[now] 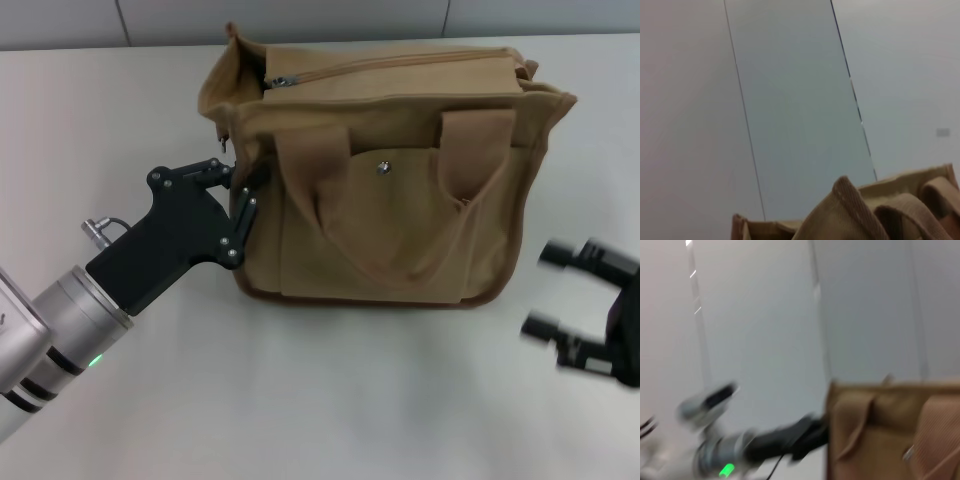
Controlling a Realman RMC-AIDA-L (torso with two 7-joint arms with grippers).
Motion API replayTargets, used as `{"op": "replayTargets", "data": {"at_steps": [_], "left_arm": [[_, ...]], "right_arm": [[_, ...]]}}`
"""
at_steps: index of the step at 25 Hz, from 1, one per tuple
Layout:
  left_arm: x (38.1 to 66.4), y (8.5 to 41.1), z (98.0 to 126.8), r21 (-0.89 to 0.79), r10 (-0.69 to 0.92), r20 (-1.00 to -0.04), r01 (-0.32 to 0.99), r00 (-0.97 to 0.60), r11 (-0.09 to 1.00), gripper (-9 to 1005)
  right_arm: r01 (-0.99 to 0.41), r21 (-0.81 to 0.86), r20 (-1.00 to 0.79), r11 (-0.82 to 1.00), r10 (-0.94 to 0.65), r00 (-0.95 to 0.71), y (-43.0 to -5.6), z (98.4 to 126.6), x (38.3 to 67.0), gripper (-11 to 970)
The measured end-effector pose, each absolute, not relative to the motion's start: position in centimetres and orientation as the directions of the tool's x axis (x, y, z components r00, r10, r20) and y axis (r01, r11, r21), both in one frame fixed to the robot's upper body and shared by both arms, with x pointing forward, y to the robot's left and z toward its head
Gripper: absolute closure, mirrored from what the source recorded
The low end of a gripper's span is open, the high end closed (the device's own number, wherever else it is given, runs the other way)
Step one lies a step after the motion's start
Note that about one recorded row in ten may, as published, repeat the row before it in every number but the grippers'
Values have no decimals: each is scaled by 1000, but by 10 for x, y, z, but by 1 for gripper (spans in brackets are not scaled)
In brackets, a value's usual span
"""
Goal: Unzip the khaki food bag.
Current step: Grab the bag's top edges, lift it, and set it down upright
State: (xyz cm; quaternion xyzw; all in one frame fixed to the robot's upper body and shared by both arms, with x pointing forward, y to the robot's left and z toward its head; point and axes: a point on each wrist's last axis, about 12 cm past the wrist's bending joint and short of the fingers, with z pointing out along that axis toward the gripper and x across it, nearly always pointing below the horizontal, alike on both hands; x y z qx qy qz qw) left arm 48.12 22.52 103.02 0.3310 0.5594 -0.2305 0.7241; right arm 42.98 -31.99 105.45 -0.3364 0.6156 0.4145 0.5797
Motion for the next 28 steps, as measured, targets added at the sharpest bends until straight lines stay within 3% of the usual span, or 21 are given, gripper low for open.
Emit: {"op": "replayTargets", "data": {"at_steps": [8, 20, 28], "left_arm": [[491, 220, 1040, 236, 7, -951, 713, 308, 660, 912], [506, 231, 1079, 325, -108, -861, 701, 497, 635, 912], [516, 222, 1094, 430, -128, -813, 733, 568, 527, 912]], "right_arm": [[-751, 133, -950, 647, 299, 90, -330, 1067, 433, 129], [-624, 198, -834, 756, 465, 298, -335, 1080, 441, 129], [-720, 74, -867, 690, 402, 296, -298, 1096, 495, 129]]}}
